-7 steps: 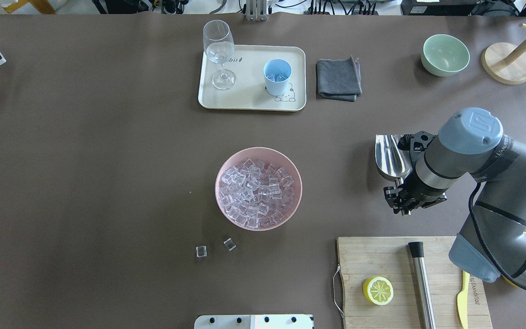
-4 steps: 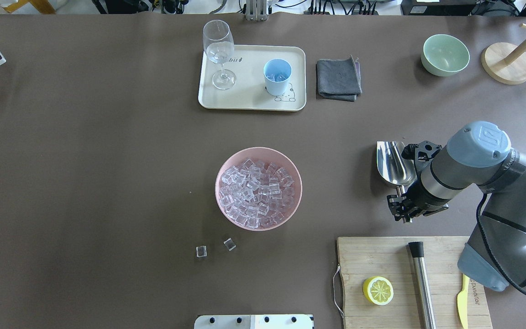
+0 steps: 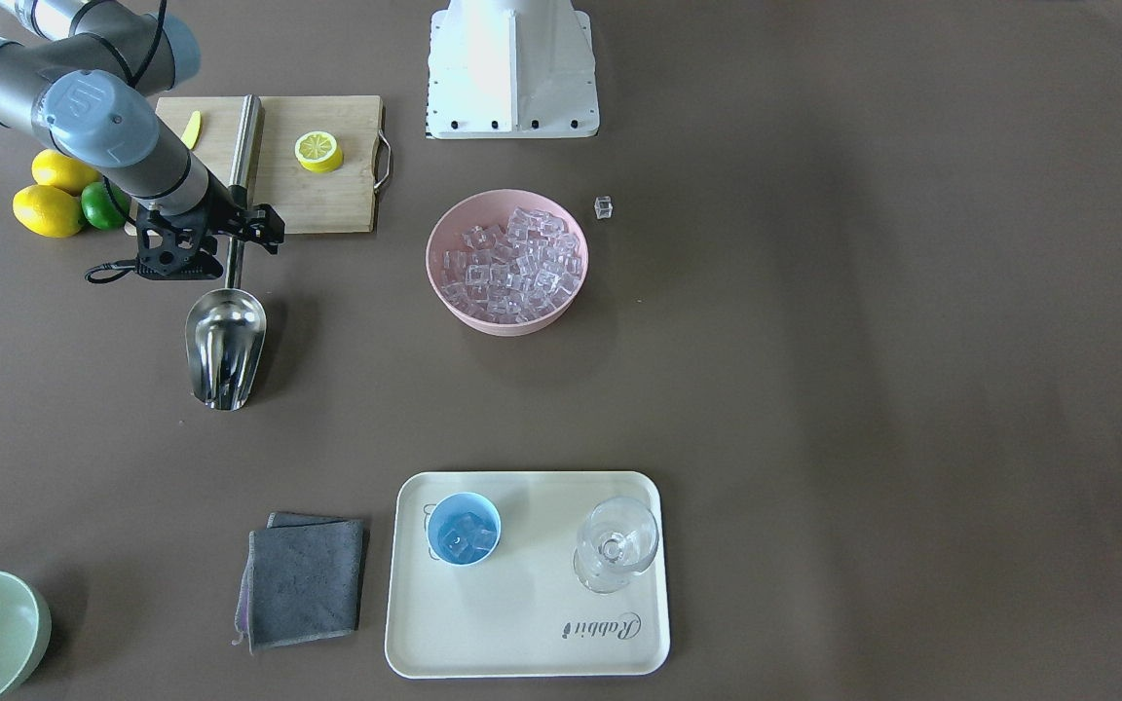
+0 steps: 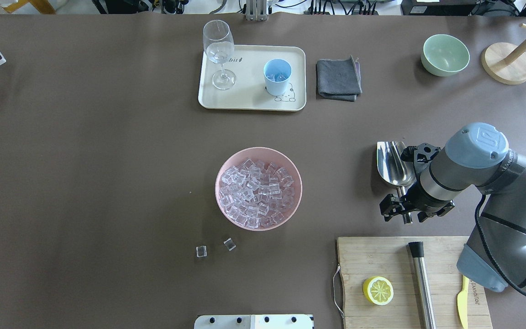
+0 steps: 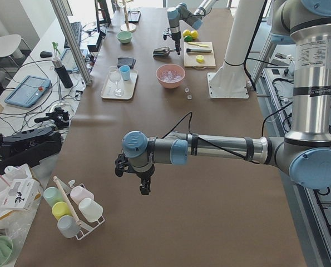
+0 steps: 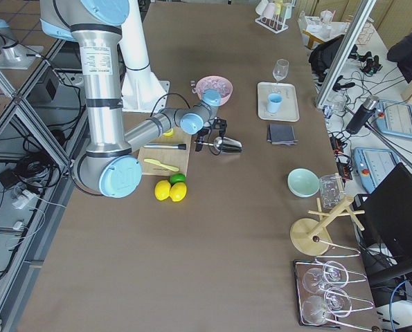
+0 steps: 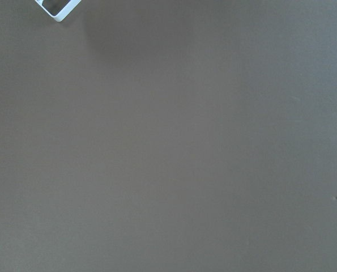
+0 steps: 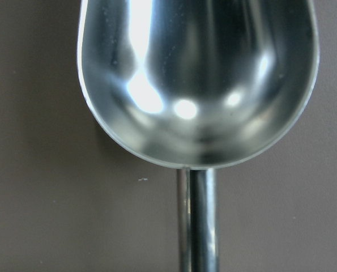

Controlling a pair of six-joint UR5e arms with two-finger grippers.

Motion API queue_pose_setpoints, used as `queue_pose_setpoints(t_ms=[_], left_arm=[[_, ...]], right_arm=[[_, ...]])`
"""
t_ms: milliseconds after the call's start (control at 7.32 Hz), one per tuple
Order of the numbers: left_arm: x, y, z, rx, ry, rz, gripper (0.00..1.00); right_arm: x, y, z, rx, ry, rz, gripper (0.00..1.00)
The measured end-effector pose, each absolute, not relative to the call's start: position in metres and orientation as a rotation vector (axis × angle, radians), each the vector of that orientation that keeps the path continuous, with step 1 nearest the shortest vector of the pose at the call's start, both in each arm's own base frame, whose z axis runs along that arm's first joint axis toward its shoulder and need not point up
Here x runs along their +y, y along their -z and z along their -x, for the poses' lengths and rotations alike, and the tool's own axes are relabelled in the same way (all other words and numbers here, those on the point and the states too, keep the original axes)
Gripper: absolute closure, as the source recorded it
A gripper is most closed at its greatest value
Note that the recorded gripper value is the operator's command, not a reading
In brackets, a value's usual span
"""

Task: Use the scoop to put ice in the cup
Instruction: 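Carry the empty scoop back and lower it onto the table with the right gripper, then open the right gripper and lift it away from the scoop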

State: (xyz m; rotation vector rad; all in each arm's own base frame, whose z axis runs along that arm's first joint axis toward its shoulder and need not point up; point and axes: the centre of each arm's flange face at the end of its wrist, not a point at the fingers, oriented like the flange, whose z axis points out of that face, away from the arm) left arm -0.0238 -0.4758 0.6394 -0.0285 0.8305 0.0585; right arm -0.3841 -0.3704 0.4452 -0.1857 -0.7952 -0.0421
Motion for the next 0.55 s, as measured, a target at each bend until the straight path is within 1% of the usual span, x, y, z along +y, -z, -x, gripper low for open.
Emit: queue_pose_setpoints(t_ms=[273,546], left_arm=[[-0.476,-0.640,0.024,0.829,-0.058,0.030,0.02],[-0.475,-0.641,0.024,0.829,-0.057,0.031,0.02]], right_arm=[[-0.369,-0.439,0.377,-0.806,0.044,0.173,0.00],[-0.376,-0.426,0.348,-0.827,0.034,0.123,0.00]])
